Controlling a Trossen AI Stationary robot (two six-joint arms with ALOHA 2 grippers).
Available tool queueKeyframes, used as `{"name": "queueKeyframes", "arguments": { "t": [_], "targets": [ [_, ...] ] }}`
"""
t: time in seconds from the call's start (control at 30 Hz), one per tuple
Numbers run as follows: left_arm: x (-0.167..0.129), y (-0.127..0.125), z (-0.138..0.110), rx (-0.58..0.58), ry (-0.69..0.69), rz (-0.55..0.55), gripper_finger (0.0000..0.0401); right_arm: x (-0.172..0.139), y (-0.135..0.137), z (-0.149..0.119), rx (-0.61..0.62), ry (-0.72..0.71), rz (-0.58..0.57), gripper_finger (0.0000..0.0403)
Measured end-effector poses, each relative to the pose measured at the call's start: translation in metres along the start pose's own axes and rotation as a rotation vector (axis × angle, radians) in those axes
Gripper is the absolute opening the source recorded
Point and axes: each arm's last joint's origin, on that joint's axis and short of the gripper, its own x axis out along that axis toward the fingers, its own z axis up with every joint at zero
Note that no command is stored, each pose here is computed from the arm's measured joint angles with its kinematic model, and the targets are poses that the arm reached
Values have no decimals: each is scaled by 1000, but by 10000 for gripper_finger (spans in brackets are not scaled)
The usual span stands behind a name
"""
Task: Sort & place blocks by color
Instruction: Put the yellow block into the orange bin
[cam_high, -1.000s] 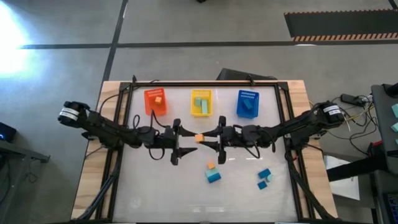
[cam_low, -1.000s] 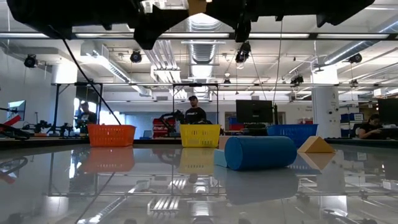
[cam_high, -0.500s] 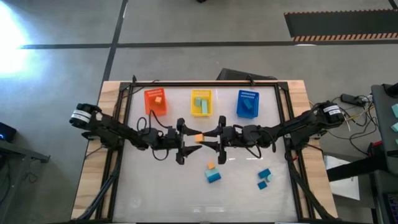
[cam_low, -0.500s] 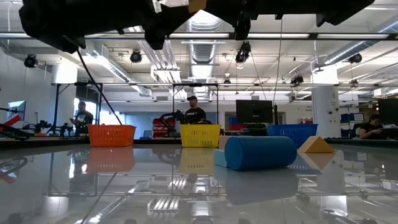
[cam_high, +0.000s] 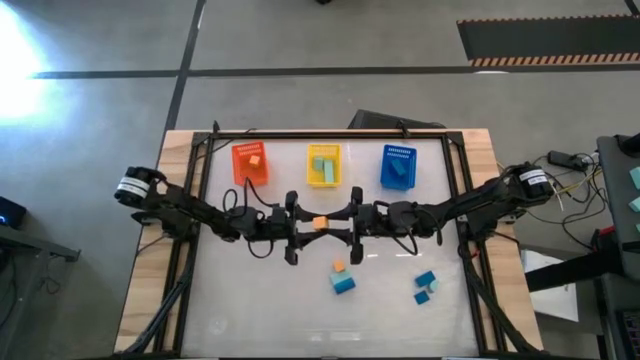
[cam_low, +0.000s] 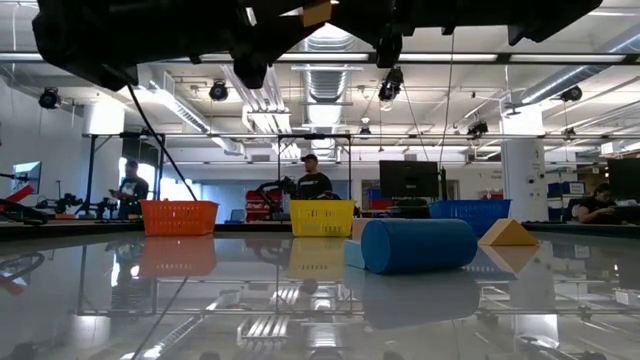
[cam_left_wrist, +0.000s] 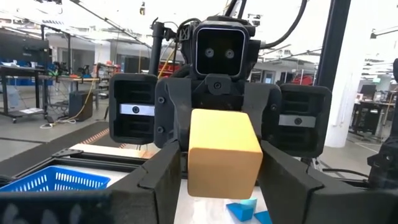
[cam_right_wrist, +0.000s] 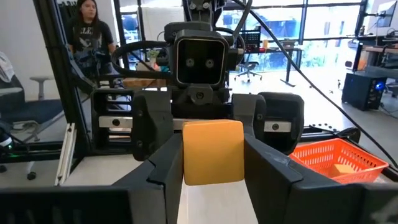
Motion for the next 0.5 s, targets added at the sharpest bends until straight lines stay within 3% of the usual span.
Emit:
{"name": "queueKeyframes", "arguments": {
  "t": [0.17,0.5],
  "targets": [
    [0,0,0,-4,0,5,163,0,0,0,19,4,-1,163],
    [1,0,1,-3,-1,12,163,1,0,0,27,8,-4,163]
  ]
}}
